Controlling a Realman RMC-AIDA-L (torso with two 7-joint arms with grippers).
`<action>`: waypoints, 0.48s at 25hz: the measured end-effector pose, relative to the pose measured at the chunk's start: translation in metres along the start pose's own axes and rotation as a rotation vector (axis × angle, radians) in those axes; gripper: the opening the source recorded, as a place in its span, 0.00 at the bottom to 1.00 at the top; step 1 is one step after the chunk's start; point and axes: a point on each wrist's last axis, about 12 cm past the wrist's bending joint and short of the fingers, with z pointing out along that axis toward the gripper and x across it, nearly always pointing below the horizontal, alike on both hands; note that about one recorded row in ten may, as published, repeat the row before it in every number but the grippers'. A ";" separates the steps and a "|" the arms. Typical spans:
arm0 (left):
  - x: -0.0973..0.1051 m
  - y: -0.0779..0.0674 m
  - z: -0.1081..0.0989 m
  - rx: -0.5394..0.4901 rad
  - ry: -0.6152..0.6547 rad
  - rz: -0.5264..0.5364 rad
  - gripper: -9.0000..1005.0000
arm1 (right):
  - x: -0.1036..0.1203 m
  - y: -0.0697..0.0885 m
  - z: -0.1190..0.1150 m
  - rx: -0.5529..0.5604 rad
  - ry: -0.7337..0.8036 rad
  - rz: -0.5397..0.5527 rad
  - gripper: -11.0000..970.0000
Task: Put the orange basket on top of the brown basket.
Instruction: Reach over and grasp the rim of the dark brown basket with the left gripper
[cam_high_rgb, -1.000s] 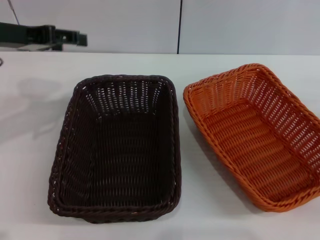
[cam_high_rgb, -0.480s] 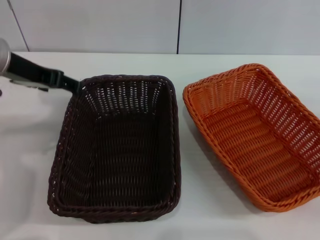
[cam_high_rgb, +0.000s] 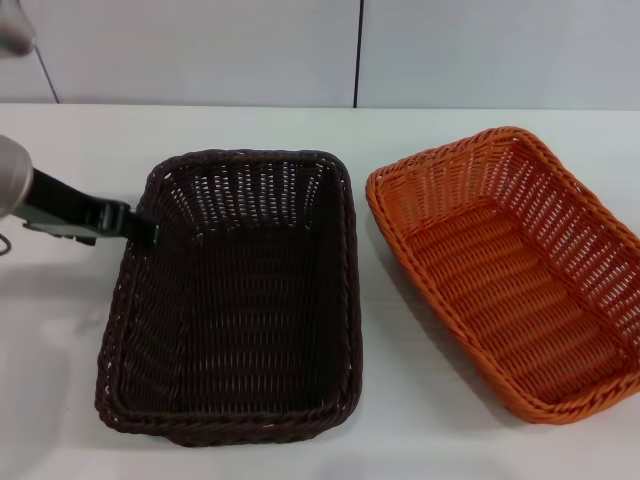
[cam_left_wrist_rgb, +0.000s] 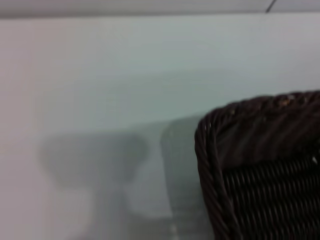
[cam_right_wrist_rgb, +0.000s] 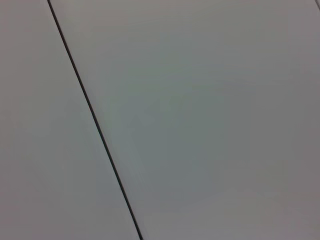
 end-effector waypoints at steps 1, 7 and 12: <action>0.001 -0.001 0.004 0.005 0.010 -0.001 0.84 | 0.000 0.002 0.001 -0.006 0.001 -0.001 0.86; 0.006 -0.002 0.016 0.025 0.045 -0.007 0.84 | 0.001 0.004 0.002 -0.011 0.005 -0.002 0.86; 0.008 -0.004 0.022 0.029 0.069 0.000 0.84 | 0.002 0.004 0.003 -0.008 0.017 -0.002 0.86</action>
